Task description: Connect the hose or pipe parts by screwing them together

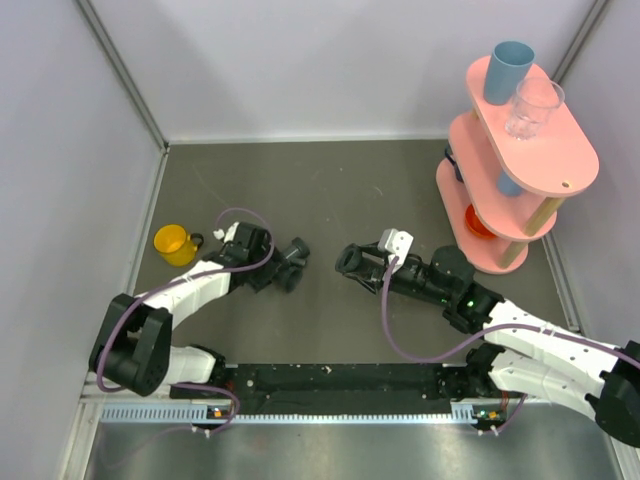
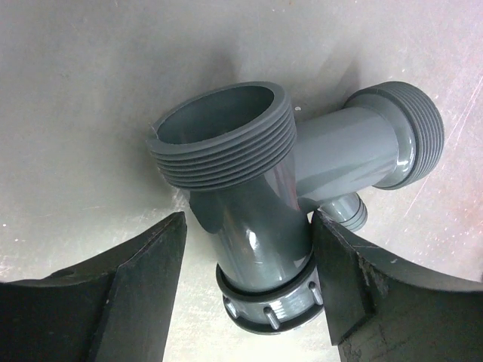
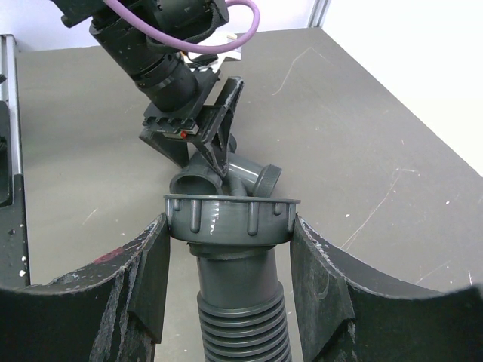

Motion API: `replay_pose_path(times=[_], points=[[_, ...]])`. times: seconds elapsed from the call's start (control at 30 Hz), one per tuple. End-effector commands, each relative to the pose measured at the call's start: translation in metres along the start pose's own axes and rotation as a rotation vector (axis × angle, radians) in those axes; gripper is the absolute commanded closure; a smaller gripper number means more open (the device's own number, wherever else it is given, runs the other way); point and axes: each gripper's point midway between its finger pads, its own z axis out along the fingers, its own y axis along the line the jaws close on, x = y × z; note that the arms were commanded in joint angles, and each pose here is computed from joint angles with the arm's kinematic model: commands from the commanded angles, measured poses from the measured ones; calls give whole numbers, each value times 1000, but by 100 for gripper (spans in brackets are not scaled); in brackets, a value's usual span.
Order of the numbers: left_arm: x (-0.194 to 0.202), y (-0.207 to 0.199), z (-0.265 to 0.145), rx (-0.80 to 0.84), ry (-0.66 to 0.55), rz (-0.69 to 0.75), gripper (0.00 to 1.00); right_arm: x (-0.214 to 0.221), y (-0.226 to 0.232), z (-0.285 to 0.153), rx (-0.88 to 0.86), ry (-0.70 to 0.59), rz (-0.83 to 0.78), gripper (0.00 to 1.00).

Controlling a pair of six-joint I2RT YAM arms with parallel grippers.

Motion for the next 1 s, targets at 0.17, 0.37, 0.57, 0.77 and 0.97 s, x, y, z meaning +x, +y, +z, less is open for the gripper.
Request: replay_pose_path(times=[0.17, 0.37, 0.57, 0.77, 0.97], points=[[6, 3, 9, 16, -2, 7, 43, -8, -4, 0, 12, -32, -23, 82], [1, -13, 1, 82, 15, 185, 96, -9, -3, -1, 5, -34, -35, 81], [-14, -52, -46, 192, 53, 547, 100, -4, 5, 2, -54, -20, -76, 81], [-35, -62, -94, 202, 11, 779, 100, 8, -2, 14, -65, 57, -137, 80], [-27, -59, -129, 230, 67, 841, 100, 19, 0, 27, -63, 111, -281, 81]])
